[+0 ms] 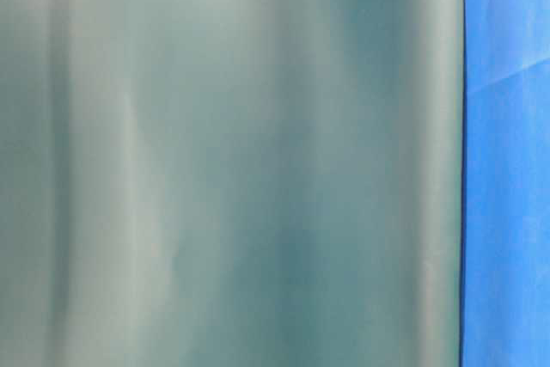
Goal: Handover the blue block to the right arm after grasping it with the left arm, then place it in the designated position.
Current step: 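Move the open left gripper rightward toward the blue cube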
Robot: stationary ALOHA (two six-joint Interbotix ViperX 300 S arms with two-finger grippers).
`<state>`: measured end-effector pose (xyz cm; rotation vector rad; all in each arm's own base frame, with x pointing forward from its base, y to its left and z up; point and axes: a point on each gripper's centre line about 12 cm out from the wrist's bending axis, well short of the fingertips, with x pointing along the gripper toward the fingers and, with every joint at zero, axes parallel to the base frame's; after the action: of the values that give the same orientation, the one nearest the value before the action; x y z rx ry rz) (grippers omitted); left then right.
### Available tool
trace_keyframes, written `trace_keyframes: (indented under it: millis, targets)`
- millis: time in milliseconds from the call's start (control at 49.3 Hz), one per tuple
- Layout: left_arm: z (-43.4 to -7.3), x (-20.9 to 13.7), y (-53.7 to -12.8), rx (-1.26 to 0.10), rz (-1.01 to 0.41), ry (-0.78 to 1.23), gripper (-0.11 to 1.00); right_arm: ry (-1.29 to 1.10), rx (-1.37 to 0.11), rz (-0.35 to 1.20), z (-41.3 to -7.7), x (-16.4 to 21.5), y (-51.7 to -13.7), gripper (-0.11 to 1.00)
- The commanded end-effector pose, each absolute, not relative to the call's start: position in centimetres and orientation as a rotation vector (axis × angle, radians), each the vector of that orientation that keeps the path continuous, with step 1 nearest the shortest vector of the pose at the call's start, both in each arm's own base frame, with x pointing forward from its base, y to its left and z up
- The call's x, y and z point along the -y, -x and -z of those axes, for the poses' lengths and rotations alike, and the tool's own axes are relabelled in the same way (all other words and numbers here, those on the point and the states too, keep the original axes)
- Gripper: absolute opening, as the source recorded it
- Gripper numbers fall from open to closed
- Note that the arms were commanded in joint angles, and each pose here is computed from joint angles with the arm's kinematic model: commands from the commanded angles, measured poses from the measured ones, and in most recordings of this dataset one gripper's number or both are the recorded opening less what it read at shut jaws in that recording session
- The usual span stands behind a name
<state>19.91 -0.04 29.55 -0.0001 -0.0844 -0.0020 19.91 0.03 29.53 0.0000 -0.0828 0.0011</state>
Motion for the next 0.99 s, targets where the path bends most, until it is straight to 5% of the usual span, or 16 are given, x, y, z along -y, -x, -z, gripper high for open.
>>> trace_keyframes:
  millis: [0, 770, 852, 973]
  targets:
    - [-30.03, 0.20, -20.26, 0.090, 0.011, 0.013, 0.00, 0.002, 0.098, 0.007, -30.19, 0.13, -20.21, 0.01]
    - [-29.46, 0.14, -20.61, 0.047, 0.007, 0.022, 0.00, -0.007, 0.023, 0.026, -29.41, 0.52, -20.81, -0.02]
    - [-29.41, 0.14, -20.66, 0.046, 0.008, 0.032, 0.00, -0.013, 0.022, 0.026, -29.38, 0.53, -20.84, 0.06]
    - [-29.38, 0.17, -20.69, 0.044, 0.009, 0.037, 0.00, -0.031, 0.020, 0.030, -29.36, 0.58, -20.84, 0.33]
